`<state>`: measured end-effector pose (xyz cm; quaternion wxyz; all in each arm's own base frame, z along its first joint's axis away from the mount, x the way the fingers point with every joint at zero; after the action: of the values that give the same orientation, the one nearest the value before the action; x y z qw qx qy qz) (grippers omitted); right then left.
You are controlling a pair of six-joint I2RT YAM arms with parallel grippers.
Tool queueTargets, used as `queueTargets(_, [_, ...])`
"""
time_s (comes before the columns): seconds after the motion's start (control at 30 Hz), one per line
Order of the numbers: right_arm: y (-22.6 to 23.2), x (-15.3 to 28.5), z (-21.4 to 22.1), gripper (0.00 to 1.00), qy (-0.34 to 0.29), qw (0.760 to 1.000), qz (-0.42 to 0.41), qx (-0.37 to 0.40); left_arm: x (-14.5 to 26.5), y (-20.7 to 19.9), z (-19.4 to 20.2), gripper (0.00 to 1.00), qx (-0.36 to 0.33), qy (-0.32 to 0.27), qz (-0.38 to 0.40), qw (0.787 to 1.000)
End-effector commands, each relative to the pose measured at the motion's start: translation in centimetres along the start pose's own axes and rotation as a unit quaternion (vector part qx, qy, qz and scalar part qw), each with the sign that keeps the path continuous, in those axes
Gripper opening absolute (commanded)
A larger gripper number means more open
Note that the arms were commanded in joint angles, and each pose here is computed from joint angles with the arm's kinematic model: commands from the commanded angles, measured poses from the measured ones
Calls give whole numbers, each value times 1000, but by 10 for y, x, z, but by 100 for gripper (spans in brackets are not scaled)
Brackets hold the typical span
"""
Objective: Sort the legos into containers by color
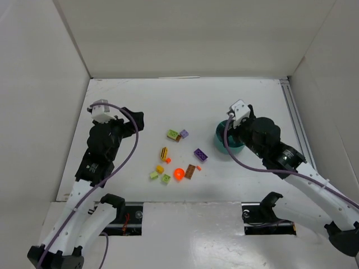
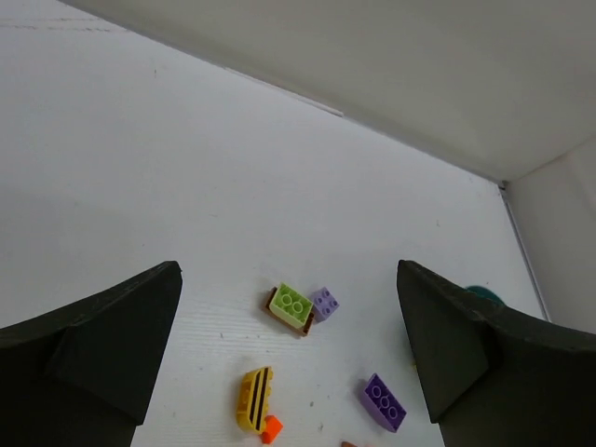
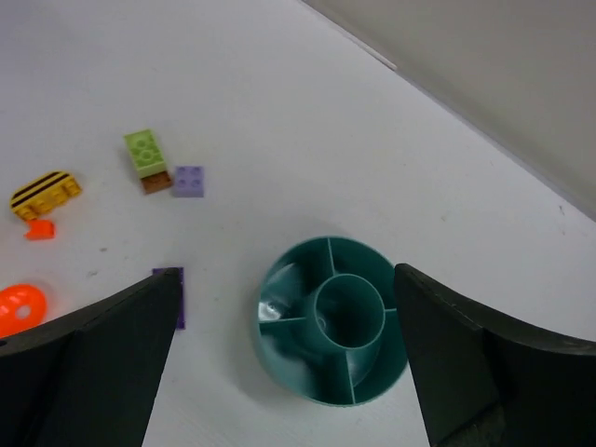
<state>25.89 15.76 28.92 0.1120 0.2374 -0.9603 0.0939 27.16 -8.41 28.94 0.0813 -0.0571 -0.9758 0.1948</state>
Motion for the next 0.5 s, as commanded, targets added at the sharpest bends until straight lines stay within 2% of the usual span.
queueTargets(0.0, [25,13,-32,99,-52,997,-53,27,13,3,-5,100,19,-14,-12,1000])
queueTargets(0.07, [42,3,-20,99,-37,995,-84,50,17,-1,-6,100,22,-21,5,1000])
queueTargets(0.13, [71,-5,-15,99,-44,984,-154,76,15,-4,7,100,11,-4,26,1000])
queueTargets(0.2, [88,-26,6,99,-11,979,-184,82,15,-17,9,100,12,-1,69,998])
queueTargets(0.27, [102,-48,30,99,38,978,-193,63,14,-25,14,100,2,5,101,995])
queueTargets(0.47, [129,-69,64,99,85,981,-163,56,6,-32,35,100,-5,26,141,990])
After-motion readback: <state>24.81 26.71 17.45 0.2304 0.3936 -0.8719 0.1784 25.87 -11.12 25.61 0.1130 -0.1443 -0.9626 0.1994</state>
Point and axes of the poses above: each gripper's point midway between its finger pads, its own x axis back along the fingers, its own y axis along the line the jaws close on, z = x × y, the point moved 2 cm from there along x, back along the fingers, and after that the axes turned 7 degrees about -x, right-handed, at the moved point
